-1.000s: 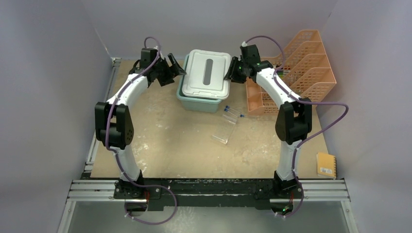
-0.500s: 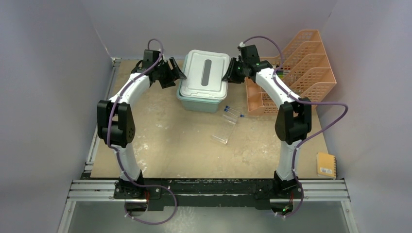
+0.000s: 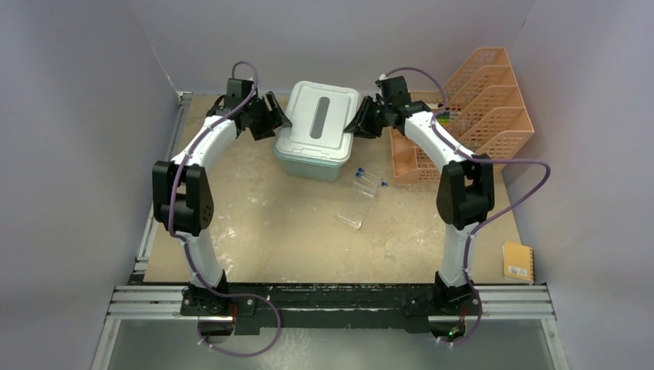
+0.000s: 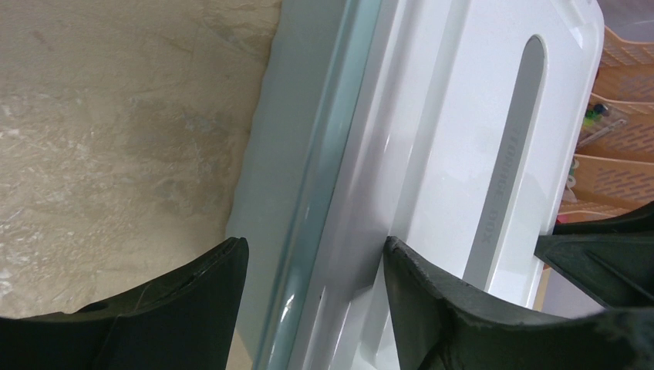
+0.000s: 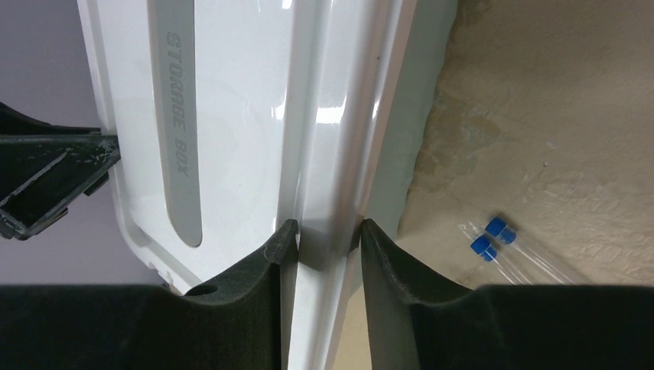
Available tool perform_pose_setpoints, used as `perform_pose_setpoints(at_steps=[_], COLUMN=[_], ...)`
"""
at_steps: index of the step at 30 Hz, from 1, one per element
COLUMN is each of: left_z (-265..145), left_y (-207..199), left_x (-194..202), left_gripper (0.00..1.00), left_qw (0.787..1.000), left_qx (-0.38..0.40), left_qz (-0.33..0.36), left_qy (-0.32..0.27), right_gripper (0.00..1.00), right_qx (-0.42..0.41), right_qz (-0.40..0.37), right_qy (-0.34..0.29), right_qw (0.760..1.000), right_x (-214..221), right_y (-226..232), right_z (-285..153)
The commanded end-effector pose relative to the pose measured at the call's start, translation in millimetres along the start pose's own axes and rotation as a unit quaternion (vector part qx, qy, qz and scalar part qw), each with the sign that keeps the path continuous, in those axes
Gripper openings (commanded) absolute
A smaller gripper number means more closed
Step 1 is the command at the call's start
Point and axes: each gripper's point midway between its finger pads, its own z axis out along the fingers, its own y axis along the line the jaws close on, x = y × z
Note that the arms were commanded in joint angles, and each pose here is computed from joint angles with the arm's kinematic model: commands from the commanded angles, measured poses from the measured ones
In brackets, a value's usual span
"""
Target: Organize the chemistry lab equipment
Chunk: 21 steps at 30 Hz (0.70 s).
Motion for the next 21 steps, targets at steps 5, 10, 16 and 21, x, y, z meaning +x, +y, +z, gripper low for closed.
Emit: perform_pose_setpoints(at_steps=[5,10,16,21], left_z=[-34.0,-34.4,-28.0,-20.4], left_y=[-19.7,-14.4,1.3,7.1], left_x=[-26.5,-24.7,-24.5,-18.3], left_gripper=[0.72,0.67,0.5,0.49], left_qw=[0.998,0.997,0.996,0.997], left_qx=[0.001,-0.008,-0.039,-0.044], left_qz=[0.04,0.045,0.05,0.049], left_qy=[-0.054,-0.054,-0.055,-0.039], right_gripper=[0.31,0.44,0.54,0.55], right_qx=[-0.038,-0.024,-0.01,0.012], right_qz=[0.031,0.017,0.004,-0.007], right_qy=[0.046,0.035,0.009,-0.014], right_qw=[0.998,0.999,1.0,1.0], right_x=[21.4,16.1,6.5,-2.4], right_y=[14.9,15.0,16.9,13.7], right_z=[6.3,6.6,-0.9,-8.5])
